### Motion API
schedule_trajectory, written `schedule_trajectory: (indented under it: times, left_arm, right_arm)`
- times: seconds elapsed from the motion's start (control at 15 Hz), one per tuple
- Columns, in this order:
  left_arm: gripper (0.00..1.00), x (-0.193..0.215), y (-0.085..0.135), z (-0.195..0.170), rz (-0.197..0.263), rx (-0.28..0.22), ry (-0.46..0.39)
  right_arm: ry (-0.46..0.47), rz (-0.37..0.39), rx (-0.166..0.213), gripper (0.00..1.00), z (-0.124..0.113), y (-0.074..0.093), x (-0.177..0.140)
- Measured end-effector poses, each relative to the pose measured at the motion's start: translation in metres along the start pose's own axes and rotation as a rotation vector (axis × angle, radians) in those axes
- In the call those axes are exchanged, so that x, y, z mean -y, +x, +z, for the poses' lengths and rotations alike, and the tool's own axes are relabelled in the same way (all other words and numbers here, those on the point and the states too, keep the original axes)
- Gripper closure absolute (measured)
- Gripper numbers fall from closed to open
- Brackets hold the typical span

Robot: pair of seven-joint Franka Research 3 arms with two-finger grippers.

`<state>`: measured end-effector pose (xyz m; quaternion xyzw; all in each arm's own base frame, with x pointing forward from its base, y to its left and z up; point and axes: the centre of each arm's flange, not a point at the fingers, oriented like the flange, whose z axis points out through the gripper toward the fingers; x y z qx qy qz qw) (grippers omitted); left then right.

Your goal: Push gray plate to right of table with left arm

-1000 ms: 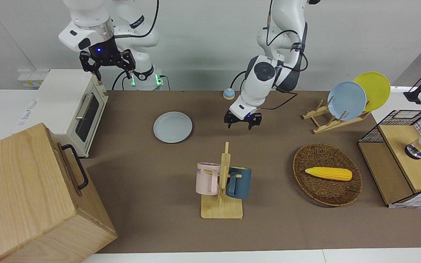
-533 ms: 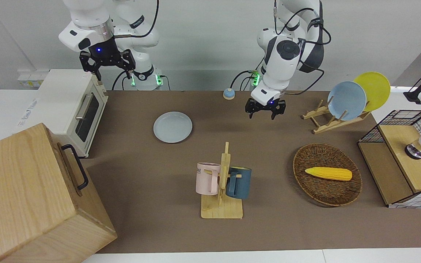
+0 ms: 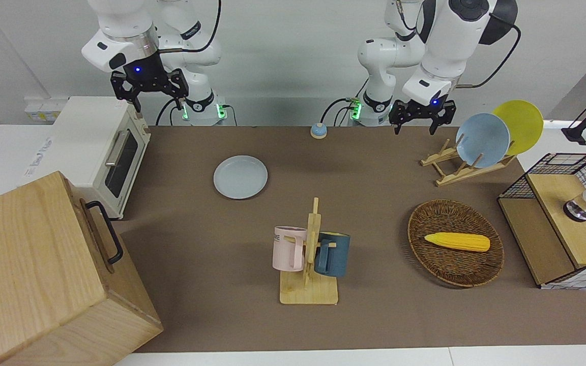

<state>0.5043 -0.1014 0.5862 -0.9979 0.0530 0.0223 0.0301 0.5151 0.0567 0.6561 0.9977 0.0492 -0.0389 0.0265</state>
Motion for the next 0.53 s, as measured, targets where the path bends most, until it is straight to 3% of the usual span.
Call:
schedule_trajectory:
  times: [0.2, 0.53]
  left_arm:
    - [0.00, 0.024, -0.008, -0.039, -0.043, 0.006, -0.006]
    - [0.00, 0.030, -0.009, -0.045, -0.054, 0.002, -0.009]
  right_arm:
    - [0.000, 0.000, 0.000, 0.00, 0.000, 0.000, 0.000]
    - [0.000, 0.000, 0.000, 0.00, 0.000, 0.000, 0.000]
